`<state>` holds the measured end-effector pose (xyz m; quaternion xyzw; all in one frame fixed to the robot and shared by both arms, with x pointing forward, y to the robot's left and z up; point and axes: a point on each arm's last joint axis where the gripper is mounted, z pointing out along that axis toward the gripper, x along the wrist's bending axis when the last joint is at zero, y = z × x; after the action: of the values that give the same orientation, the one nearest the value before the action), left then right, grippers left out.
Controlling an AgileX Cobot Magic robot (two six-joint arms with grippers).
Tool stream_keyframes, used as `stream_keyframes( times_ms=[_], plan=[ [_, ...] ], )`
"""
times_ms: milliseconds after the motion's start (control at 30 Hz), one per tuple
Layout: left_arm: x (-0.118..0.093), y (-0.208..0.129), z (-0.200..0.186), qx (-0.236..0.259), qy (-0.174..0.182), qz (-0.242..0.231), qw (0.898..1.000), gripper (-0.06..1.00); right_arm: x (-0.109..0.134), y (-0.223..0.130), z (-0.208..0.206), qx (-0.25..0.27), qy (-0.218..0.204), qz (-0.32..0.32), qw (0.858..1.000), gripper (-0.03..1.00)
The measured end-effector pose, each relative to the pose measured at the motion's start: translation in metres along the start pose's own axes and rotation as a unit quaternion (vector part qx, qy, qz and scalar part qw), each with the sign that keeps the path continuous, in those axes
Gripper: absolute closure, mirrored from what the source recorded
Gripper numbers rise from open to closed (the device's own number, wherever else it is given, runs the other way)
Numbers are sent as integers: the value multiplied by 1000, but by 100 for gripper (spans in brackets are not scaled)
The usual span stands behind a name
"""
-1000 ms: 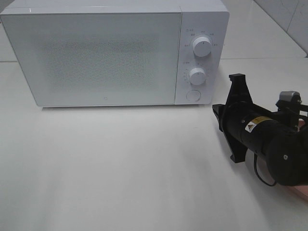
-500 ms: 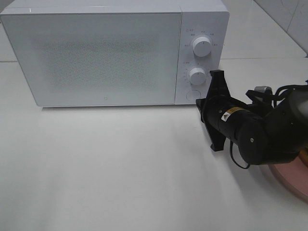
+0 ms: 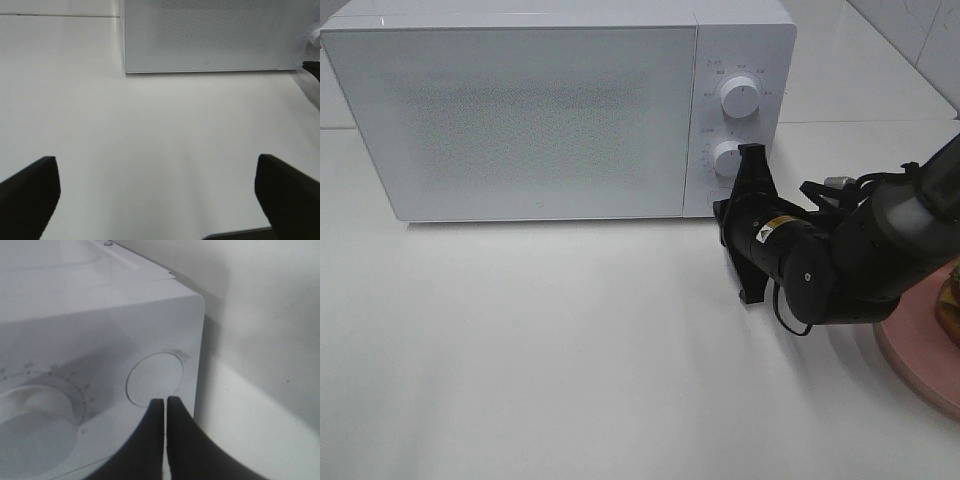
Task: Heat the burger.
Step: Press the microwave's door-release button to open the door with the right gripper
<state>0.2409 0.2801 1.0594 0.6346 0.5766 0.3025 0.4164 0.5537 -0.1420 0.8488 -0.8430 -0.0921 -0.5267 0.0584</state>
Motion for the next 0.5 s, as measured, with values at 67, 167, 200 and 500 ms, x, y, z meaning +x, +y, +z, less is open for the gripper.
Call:
stream_keyframes(
  times_ms=[67, 167, 200, 500],
  plan=[
    [0, 0, 0, 0, 0, 0, 1000, -3, -1, 0, 4, -3, 0, 3, 1000, 96],
    [0, 0, 0, 0, 0, 0, 1000, -3, -4, -1, 7, -4, -3, 3, 1000, 96],
    [0, 0, 0, 0, 0, 0, 1000, -3, -7, 0, 10, -8, -6, 5, 1000, 96],
    [0, 0, 0, 0, 0, 0, 1000, -3, -4, 2, 15, -30, 1, 26, 999, 96]
  ],
)
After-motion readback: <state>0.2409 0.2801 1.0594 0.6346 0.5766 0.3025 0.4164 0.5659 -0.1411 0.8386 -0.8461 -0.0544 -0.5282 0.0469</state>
